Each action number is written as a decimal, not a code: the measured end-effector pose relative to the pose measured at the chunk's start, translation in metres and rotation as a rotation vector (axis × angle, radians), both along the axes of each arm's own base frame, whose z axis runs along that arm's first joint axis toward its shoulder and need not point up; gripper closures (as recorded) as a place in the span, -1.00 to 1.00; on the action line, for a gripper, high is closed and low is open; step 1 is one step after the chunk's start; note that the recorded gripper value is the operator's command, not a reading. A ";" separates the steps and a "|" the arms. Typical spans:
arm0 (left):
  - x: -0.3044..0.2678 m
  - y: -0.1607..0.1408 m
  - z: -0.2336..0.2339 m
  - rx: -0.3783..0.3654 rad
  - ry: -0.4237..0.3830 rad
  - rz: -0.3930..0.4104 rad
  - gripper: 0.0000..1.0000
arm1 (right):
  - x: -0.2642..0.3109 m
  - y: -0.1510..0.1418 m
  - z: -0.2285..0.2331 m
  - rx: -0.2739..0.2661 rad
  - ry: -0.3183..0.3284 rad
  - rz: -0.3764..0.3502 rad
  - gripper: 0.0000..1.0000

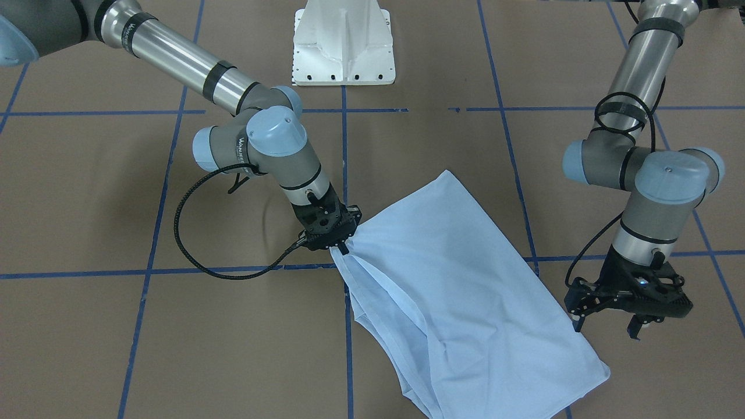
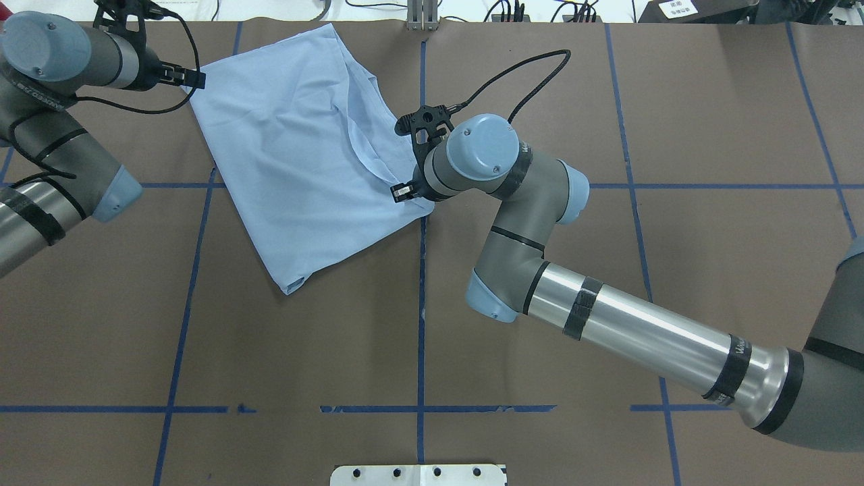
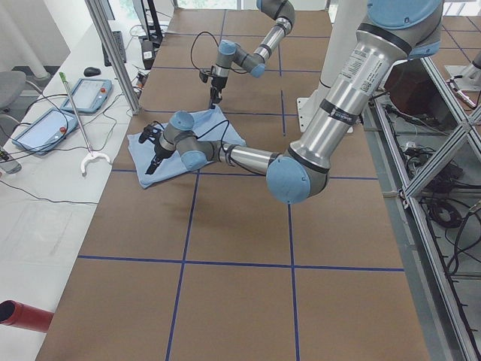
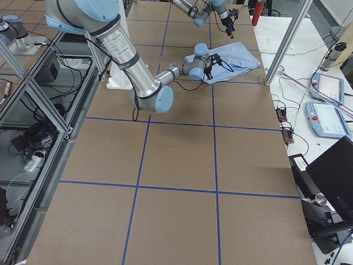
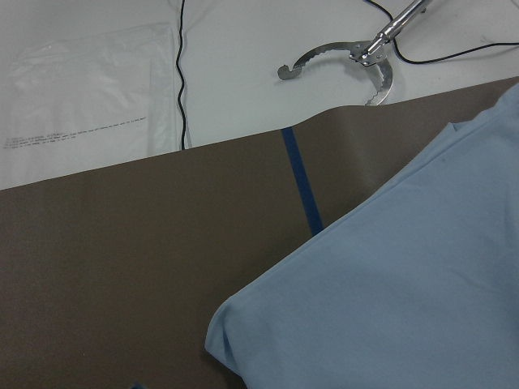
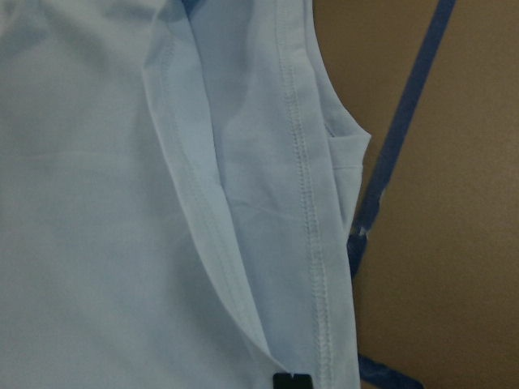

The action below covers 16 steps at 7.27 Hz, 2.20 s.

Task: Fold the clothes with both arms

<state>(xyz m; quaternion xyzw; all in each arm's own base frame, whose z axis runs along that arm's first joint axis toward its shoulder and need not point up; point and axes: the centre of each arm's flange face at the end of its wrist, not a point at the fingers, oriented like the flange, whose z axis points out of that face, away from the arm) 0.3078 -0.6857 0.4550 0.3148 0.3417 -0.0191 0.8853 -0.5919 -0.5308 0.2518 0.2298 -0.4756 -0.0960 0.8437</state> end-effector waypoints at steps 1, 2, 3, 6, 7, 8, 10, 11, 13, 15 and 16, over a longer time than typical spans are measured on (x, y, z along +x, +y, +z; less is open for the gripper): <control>0.000 0.000 0.000 0.001 0.000 0.000 -1.00 | 0.012 0.012 0.013 -0.035 -0.017 0.017 1.00; 0.000 0.000 -0.001 0.002 0.000 0.000 -1.00 | 0.015 0.024 0.021 -0.074 -0.033 0.040 -0.98; 0.000 0.000 -0.001 0.001 0.001 0.000 -1.00 | 0.009 0.035 0.022 -0.101 -0.044 0.066 -1.00; 0.000 0.000 -0.001 0.002 0.001 0.001 -1.00 | 0.004 0.029 -0.003 -0.141 -0.084 0.128 -0.91; 0.001 0.001 -0.001 0.002 0.001 0.002 -1.00 | -0.005 0.018 -0.018 -0.200 -0.110 0.166 -0.83; 0.001 0.001 -0.001 0.002 0.001 0.002 -1.00 | -0.020 0.001 -0.037 -0.269 -0.127 0.209 -0.79; 0.002 0.001 0.000 0.000 0.001 0.002 -1.00 | -0.037 -0.029 -0.047 -0.316 -0.102 0.254 -0.78; 0.002 0.002 0.002 -0.003 0.000 0.002 -1.00 | -0.044 -0.041 -0.046 -0.302 -0.069 0.254 -0.74; 0.001 0.003 0.005 -0.006 -0.003 0.003 -1.00 | -0.051 -0.052 -0.038 -0.268 0.001 0.237 -0.54; 0.001 0.004 0.006 -0.006 -0.003 0.003 -1.00 | -0.054 -0.053 -0.033 -0.253 0.035 0.226 -0.40; 0.001 0.004 0.006 -0.007 -0.004 0.003 -1.00 | -0.055 -0.052 -0.032 -0.247 0.042 0.222 -0.40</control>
